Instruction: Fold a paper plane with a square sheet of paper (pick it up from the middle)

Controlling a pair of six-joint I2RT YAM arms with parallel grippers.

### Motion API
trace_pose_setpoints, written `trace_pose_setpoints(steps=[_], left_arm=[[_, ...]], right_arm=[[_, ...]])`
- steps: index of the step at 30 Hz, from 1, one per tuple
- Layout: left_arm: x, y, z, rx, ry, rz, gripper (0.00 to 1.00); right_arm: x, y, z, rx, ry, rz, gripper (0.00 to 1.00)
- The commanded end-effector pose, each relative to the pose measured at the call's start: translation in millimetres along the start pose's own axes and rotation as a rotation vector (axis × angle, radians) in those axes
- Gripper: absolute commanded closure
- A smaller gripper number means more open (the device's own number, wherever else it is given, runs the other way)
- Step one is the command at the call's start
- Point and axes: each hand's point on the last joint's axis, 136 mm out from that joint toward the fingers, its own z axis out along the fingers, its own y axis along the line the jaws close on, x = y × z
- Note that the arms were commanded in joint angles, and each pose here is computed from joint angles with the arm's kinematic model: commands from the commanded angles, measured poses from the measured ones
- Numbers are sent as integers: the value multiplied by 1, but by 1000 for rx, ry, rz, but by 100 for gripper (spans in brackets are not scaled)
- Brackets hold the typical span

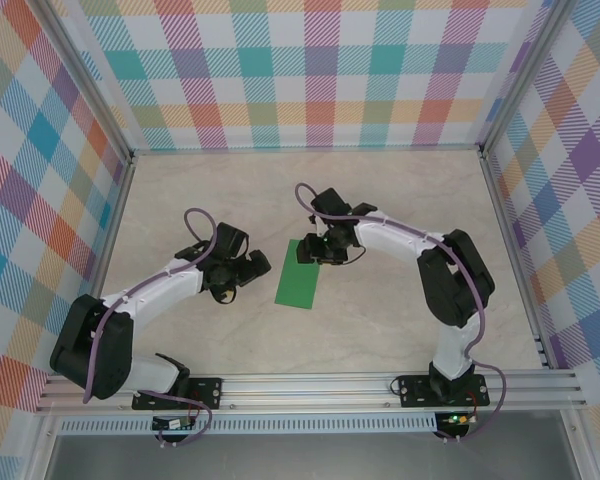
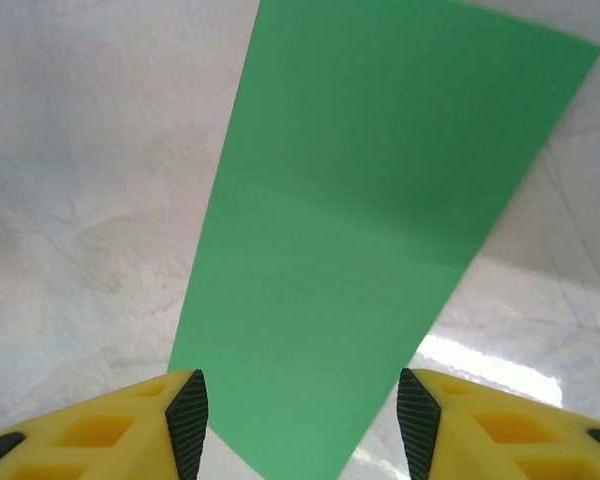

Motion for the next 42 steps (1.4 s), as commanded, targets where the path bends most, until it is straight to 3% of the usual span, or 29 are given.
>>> trace_pose_setpoints(steps=[1, 4, 12, 23, 28, 34, 42], left_arm=[[0, 0, -1, 49, -1, -33, 0], [1, -13, -1, 142, -4, -48, 0], [0, -19, -7, 181, -17, -60, 0], [33, -36, 11, 282, 158, -73, 3], [52, -53, 19, 329, 240, -56, 11], [66, -67, 32, 335, 289, -41, 30], [68, -69, 38, 284, 302, 0, 32]], right_arm=[[-11, -2, 8, 38, 2, 44, 46], [-23, -4, 16, 74, -5, 62, 46], [-40, -23, 40, 165, 8, 106, 47], [-30, -61, 60, 235, 59, 134, 48], [-23, -68, 64, 229, 74, 148, 48], [-18, -70, 68, 215, 86, 153, 49], [-16, -70, 69, 201, 92, 155, 49]])
